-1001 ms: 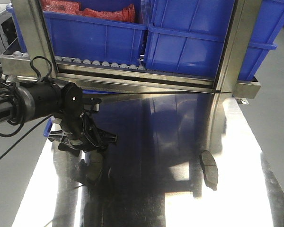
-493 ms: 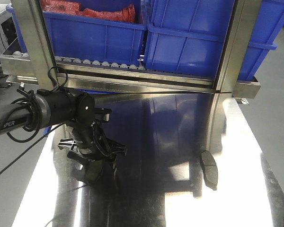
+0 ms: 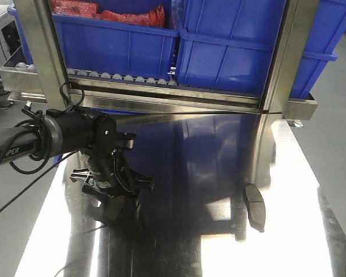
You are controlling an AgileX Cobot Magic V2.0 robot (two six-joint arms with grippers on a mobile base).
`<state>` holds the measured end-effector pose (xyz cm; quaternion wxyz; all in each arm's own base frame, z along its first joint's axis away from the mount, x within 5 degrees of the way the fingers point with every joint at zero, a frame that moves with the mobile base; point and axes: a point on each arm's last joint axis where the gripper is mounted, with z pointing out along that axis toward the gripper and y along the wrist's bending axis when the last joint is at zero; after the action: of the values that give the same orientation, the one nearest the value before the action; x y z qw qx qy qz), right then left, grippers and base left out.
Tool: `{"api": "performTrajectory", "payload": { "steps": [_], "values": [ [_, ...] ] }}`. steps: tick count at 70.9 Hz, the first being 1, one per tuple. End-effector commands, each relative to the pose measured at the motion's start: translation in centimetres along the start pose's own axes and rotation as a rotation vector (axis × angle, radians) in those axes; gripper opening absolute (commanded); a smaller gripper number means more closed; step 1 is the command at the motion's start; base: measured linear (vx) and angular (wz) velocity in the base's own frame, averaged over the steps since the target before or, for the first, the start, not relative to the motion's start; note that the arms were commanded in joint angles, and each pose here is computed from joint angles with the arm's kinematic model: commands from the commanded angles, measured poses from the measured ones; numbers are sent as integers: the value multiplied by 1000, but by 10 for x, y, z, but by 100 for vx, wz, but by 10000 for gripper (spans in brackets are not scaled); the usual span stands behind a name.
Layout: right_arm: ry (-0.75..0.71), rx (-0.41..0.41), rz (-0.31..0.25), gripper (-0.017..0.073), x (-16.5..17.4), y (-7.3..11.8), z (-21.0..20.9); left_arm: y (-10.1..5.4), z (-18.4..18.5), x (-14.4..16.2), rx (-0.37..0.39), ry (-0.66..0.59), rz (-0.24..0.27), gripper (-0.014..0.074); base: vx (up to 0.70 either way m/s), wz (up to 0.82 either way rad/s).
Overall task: Move and align brake pads A on conveyor
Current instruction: 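Lift the grasped brake pad off the table with the left gripper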
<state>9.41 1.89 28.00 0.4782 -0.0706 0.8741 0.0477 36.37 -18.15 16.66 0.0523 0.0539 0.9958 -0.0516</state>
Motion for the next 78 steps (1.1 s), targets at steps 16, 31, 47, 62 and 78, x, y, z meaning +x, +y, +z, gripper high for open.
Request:
{"api": "performTrajectory", "payload": {
  "steps": [16,31,47,62,78],
  "values": [
    [-87,-2,-9,-9,-13,0,-4,-4,-21,-2,21,-40,0,364,0,0],
    [-87,-2,-9,-9,-13,0,-4,-4,-21,-2,21,-39,0,267,0,0],
    [-87,-2,-9,-9,-13,0,-4,-4,-22,-2,21,-42,21,208,0,0],
    [-87,-2,-9,-9,-13,0,-4,-3,-41,-3,19,-108,46,209,0,0],
    [-87,-2,-9,-9,-13,0,-4,0,-77,-1,3,-220,80,209,0,0]
  ]
}}
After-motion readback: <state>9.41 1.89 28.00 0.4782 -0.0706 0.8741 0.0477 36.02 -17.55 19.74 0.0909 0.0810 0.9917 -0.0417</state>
